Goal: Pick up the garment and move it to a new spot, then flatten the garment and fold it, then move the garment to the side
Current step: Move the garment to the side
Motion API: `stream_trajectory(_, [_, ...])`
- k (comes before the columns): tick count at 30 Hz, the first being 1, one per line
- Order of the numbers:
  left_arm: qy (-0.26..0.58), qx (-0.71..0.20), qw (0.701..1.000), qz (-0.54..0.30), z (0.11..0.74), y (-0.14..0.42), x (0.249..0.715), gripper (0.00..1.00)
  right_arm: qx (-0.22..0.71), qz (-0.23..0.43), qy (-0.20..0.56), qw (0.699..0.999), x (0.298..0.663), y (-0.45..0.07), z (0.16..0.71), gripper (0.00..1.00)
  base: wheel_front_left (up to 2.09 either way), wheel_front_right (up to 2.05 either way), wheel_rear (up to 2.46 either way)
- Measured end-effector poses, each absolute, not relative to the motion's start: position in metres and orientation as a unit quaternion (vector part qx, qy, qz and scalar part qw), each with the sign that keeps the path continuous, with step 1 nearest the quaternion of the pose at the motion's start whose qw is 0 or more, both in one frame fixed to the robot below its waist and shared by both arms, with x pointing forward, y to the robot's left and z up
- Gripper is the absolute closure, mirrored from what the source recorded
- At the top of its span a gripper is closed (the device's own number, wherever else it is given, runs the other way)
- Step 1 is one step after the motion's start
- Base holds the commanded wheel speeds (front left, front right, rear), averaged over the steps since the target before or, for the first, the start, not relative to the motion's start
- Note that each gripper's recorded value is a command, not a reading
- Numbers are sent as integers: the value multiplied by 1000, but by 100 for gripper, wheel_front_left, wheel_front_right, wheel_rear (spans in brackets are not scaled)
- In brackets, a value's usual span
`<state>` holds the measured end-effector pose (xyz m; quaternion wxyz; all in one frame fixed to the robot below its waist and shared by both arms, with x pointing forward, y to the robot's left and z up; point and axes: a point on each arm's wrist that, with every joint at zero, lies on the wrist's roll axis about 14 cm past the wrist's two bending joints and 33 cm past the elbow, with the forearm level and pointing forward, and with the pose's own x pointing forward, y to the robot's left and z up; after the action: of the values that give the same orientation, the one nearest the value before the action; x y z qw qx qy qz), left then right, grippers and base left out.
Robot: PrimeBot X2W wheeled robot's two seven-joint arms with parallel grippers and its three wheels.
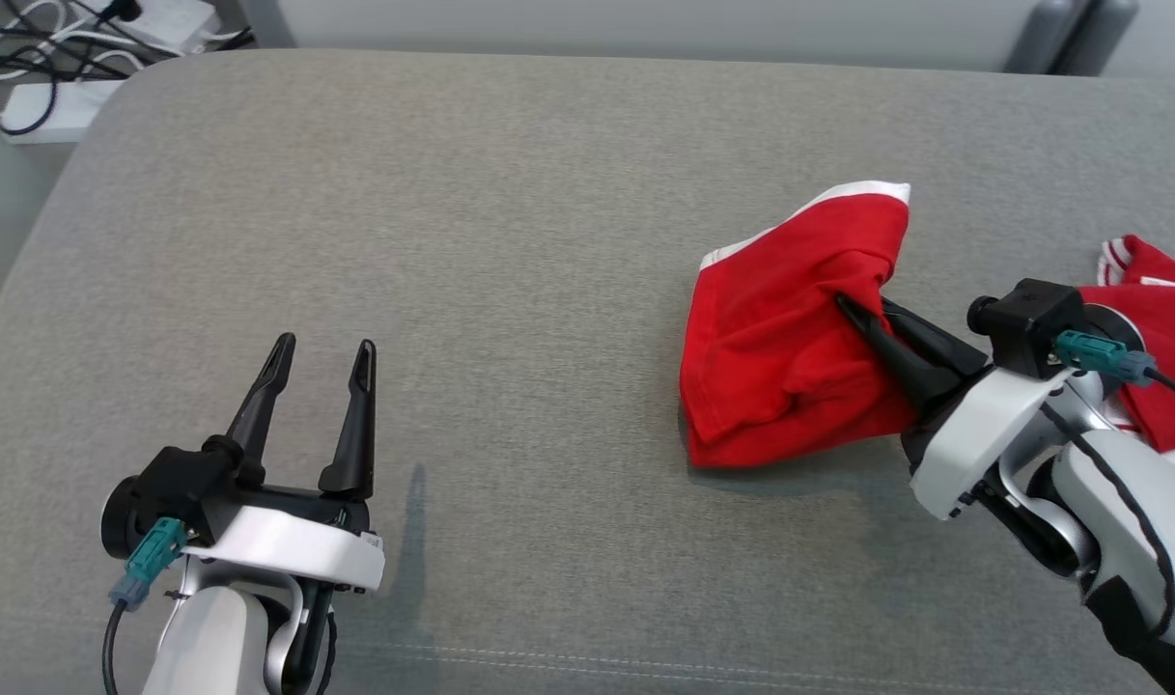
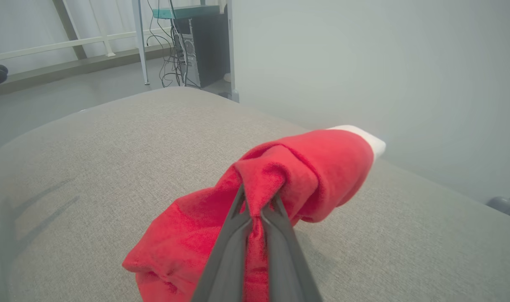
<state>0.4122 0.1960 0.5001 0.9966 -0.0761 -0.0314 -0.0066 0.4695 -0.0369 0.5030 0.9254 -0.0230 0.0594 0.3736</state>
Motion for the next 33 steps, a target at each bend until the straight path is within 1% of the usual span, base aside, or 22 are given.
stream_trajectory(7, [-37,-76,993,-76,501,152,444,0,-25,296,55,953,464,-110,521,100,0,0,0])
stream_trajectory(11, [-34,-85,989,-115,497,122,458,0,-16,257,57,965,457,-143,532,100,0,0,0])
stream_trajectory(14, [-35,-90,986,-133,497,108,465,0,-21,241,59,968,455,-157,535,100,0,0,0])
stream_trajectory(17, [-36,-97,983,-153,495,90,474,0,-23,234,73,969,456,-166,534,100,0,0,0])
stream_trajectory(22, [-32,-102,979,-172,490,75,483,0,-34,257,80,962,477,-158,547,100,0,0,0])
stream_trajectory(26, [-33,-100,980,-168,489,80,486,0,-50,257,118,958,493,-171,544,100,0,0,0])
stream_trajectory(31, [-24,-98,983,-151,480,93,488,0,-84,220,195,952,502,-218,514,100,0,0,0])
stream_trajectory(33, [-17,-97,984,-146,474,97,489,0,-97,192,223,951,507,-243,501,100,0,0,0])
